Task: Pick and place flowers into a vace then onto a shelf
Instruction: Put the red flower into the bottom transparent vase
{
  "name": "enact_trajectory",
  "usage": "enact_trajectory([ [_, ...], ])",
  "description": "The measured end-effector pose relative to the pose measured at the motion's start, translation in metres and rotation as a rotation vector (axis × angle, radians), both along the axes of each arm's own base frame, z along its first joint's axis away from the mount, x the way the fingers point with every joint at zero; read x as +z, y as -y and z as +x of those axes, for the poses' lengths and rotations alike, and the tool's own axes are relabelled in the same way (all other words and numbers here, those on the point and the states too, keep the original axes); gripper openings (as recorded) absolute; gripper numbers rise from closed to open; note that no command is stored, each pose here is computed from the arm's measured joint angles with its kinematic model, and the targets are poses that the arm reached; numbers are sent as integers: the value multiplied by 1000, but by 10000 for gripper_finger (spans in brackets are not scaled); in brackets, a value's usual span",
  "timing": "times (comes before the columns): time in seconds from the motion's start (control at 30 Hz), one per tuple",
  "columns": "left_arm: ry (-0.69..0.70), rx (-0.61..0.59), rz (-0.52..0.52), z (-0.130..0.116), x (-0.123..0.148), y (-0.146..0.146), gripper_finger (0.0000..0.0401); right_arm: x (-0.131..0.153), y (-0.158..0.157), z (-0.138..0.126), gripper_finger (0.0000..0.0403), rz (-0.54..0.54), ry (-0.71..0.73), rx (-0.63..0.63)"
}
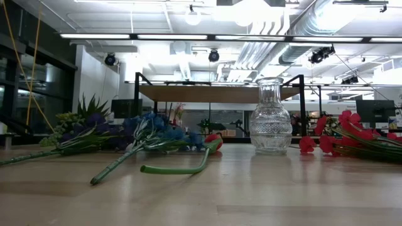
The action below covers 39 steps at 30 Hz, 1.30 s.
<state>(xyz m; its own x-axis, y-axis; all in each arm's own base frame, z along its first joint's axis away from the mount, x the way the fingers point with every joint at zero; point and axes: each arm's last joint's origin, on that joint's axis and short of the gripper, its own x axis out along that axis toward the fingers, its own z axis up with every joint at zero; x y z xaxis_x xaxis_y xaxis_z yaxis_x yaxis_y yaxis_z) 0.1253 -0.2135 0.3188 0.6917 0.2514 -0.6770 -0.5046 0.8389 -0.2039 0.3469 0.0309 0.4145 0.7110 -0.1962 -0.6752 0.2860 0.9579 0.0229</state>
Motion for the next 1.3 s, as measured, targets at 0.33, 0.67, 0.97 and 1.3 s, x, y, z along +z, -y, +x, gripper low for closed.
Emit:
enact_trajectory([
  [0.33,4,0,3,0,0,0,47,0,0,0,232,0,0,0],
  [0.67,11,2,5,0,0,0,47,0,0,0,232,2,1,-2],
  [0.97,39,-2,33,1,1,-1,89,0,0,0,232,2,1,-2],
  [1.3,29,-3,26,0,1,-1,151,0,0,0,232,-4,0,1],
])
